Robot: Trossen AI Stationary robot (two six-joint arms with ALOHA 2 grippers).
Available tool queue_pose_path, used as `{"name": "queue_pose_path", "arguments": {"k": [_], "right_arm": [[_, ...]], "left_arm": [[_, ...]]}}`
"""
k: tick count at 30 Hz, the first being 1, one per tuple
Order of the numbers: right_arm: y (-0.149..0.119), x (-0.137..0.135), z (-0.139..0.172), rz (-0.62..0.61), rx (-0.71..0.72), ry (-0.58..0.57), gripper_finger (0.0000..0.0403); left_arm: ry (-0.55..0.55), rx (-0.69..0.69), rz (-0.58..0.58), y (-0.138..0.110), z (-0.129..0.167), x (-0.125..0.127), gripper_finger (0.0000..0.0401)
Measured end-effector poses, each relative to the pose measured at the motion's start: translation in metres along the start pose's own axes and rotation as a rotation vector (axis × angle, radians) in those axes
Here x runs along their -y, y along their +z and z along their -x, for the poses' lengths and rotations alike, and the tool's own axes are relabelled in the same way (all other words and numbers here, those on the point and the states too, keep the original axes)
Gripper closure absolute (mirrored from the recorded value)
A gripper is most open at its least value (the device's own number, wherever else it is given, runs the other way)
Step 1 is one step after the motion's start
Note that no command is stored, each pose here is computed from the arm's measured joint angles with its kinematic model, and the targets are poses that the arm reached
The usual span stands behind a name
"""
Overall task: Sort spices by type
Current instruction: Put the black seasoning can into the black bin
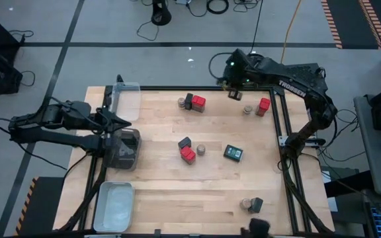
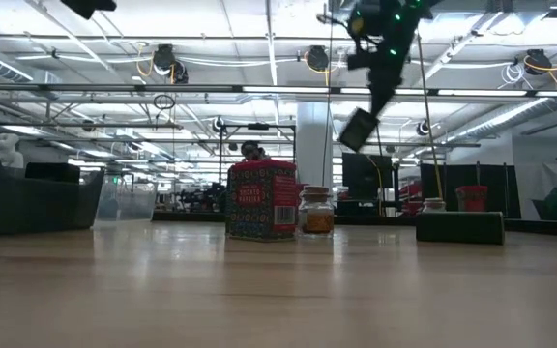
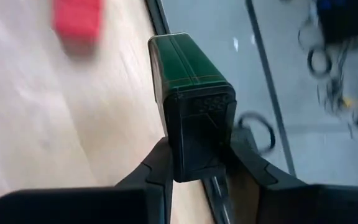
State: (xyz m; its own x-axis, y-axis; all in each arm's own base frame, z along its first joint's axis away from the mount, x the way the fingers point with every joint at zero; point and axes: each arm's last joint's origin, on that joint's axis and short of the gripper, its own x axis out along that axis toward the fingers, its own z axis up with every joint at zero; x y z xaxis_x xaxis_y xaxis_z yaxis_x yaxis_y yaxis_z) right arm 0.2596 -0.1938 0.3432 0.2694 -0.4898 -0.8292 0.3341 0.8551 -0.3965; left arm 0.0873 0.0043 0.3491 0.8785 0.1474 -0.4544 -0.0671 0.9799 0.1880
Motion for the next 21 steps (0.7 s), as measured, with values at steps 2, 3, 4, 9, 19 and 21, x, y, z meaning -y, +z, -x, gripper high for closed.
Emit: {"name": "queue_pose_path", "arguments": {"k": [2, 3, 4, 9, 19, 21], "right_arm": [[0.010, -0.012, 0.003, 0.004, 0.077, 0.043, 0.0319], [0.015, -0.018, 0.005, 0.000, 0.117, 0.065, 0.0319], [0.021, -0.024, 0.007, -0.009, 0.157, 0.088, 0.0319], [0.047, -0.060, 0.009, -0.018, 0.314, 0.214, 0.0319], [0.102, -0.160, -0.021, 0.072, 0.575, 0.345, 0.0319], [0.111, -0.178, -0.024, 0.082, 0.646, 0.358, 0.0319]], "left_arm": [[0.027, -0.018, 0.011, -0.003, 0.003, -0.001, 0.0382], [0.038, -0.019, 0.019, -0.004, 0.004, -0.001, 0.0382], [0.045, -0.020, 0.023, -0.005, 0.005, -0.001, 0.0382], [0.046, -0.024, 0.023, -0.006, 0.007, -0.002, 0.0382], [0.064, -0.051, 0.018, -0.011, 0.011, -0.002, 0.0382], [0.064, -0.057, 0.018, -0.011, 0.011, -0.002, 0.0382]]}}
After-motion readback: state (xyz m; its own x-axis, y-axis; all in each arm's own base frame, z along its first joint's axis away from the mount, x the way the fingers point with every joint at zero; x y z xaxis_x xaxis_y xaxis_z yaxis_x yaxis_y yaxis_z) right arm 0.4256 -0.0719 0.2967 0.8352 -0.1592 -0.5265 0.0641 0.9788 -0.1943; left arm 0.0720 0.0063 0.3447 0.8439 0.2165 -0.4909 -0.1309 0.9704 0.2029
